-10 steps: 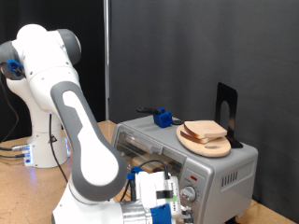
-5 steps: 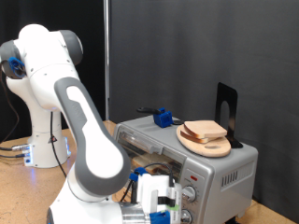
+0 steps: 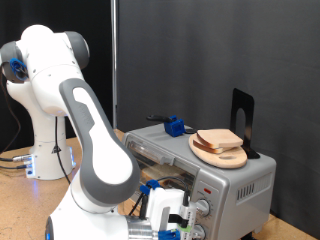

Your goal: Make a piece of toast with the oven

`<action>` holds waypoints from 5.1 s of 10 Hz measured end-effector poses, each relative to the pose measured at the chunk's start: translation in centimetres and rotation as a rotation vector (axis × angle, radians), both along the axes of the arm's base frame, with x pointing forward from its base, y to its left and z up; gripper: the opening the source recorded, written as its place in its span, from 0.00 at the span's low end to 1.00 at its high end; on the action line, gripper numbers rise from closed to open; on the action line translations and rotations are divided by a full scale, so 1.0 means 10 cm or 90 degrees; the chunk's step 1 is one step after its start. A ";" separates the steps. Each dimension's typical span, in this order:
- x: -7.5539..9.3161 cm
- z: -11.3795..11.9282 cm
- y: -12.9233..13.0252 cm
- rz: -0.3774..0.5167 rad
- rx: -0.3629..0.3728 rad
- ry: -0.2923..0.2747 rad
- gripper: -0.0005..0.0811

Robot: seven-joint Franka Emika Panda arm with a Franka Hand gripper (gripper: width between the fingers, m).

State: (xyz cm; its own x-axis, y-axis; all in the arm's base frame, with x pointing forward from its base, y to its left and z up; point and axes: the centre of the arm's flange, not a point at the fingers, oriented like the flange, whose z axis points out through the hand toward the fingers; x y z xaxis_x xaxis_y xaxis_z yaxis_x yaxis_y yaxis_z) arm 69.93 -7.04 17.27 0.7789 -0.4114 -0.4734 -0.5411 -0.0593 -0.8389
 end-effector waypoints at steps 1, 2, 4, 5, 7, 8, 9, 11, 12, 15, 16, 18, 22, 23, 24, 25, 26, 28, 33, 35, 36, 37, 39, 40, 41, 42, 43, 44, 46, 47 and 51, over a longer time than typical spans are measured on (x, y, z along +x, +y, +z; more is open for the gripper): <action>-0.01 0.00 0.01 0.005 -0.003 0.009 0.09; -0.01 -0.01 0.02 0.010 -0.005 0.021 0.09; -0.02 -0.01 0.05 0.013 -0.006 0.059 0.09; -0.02 -0.01 0.06 0.014 -0.006 0.070 0.09; -0.03 0.01 0.09 0.024 -0.005 0.066 0.09; -0.04 0.01 0.09 0.027 -0.005 0.063 0.09; -0.06 0.01 0.10 0.032 -0.007 0.061 0.09; -0.11 0.02 0.12 0.041 -0.013 0.051 0.37; -0.13 0.00 0.13 0.046 -0.016 0.040 0.53; -0.18 -0.04 0.17 0.031 -0.018 -0.021 0.93; -0.18 -0.06 0.17 0.027 -0.016 -0.027 0.93; -0.19 -0.07 0.17 0.024 -0.015 -0.030 0.98; -0.21 -0.08 0.17 0.019 -0.005 -0.001 1.00; -0.22 -0.09 0.18 0.015 -0.001 0.017 1.00; -0.23 -0.10 0.18 0.013 0.002 0.029 1.00; -0.24 -0.11 0.17 0.013 0.004 0.035 1.00; -0.26 -0.12 0.17 0.015 0.007 0.040 1.00; -0.29 -0.14 0.17 0.031 0.015 0.047 1.00; -0.37 -0.25 0.33 0.090 0.028 0.063 1.00; -0.35 -0.24 0.33 0.092 0.027 0.051 1.00; -0.35 -0.24 0.33 0.094 0.024 0.037 1.00; -0.33 -0.24 0.32 0.098 0.020 0.015 1.00; -0.28 -0.26 0.31 0.101 0.016 -0.006 1.00; -0.25 -0.27 0.31 0.101 0.015 -0.014 1.00; -0.22 -0.28 0.30 0.101 0.014 -0.020 1.00; -0.18 -0.29 0.30 0.099 0.013 -0.024 1.00; -0.15 -0.30 0.30 0.098 0.012 -0.028 1.00; -0.12 -0.30 0.30 0.098 0.012 -0.030 0.99; -0.09 -0.32 0.38 0.099 0.011 -0.026 0.82; -0.08 -0.31 0.39 0.098 0.012 -0.021 0.61; -0.04 -0.25 0.41 0.098 0.023 0.000 0.20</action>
